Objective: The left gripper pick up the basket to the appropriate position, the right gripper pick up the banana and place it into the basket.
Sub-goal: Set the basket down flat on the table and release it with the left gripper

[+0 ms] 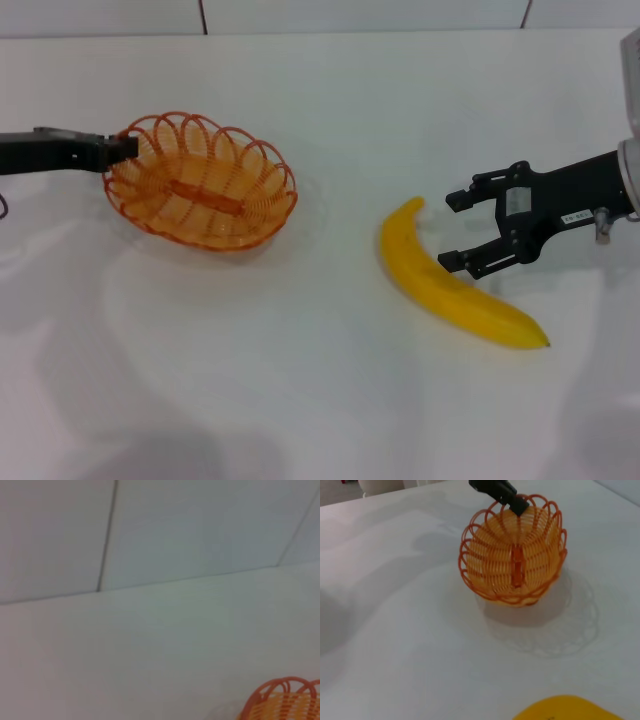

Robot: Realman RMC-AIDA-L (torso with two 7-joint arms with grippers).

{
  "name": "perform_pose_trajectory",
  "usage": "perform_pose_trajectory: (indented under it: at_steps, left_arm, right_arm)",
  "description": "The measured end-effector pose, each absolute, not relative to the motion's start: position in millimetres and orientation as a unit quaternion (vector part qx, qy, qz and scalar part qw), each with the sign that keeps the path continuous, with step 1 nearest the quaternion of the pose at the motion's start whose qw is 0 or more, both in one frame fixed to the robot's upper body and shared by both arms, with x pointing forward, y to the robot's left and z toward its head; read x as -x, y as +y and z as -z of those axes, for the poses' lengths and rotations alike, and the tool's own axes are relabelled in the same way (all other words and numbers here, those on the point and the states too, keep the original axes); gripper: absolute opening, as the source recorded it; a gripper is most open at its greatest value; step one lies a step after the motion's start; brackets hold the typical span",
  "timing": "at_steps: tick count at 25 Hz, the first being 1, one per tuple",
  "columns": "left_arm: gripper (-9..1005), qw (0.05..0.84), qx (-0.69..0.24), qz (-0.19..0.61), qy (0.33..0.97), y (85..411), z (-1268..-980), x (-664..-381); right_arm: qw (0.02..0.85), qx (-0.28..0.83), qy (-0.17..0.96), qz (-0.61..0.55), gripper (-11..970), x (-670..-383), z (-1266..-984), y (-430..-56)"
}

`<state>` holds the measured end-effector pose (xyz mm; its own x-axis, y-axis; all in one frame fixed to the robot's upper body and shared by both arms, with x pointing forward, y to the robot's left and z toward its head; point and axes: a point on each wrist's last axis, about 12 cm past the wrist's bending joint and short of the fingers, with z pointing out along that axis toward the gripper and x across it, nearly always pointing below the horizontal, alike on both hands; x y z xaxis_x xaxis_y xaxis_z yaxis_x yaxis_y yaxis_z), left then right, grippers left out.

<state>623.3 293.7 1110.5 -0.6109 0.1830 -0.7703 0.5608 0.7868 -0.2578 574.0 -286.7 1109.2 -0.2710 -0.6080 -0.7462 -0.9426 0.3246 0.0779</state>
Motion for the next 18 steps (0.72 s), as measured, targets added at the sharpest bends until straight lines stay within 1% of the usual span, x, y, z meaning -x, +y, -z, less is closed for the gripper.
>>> perform_pose_trajectory:
  at_steps: [15,18]
  left_arm:
    - [81,0.395,-0.186,0.259,0.862,291,-1098,-621]
    - [82,0.397,-0.180,0.259,0.862,287,-1094,-624]
  right_arm:
    - [0.308,0.520,0.750,-0.267,869,-574,-1109,-285]
    - [0.309,0.522,0.749,-0.267,869,-575,-1110,-283]
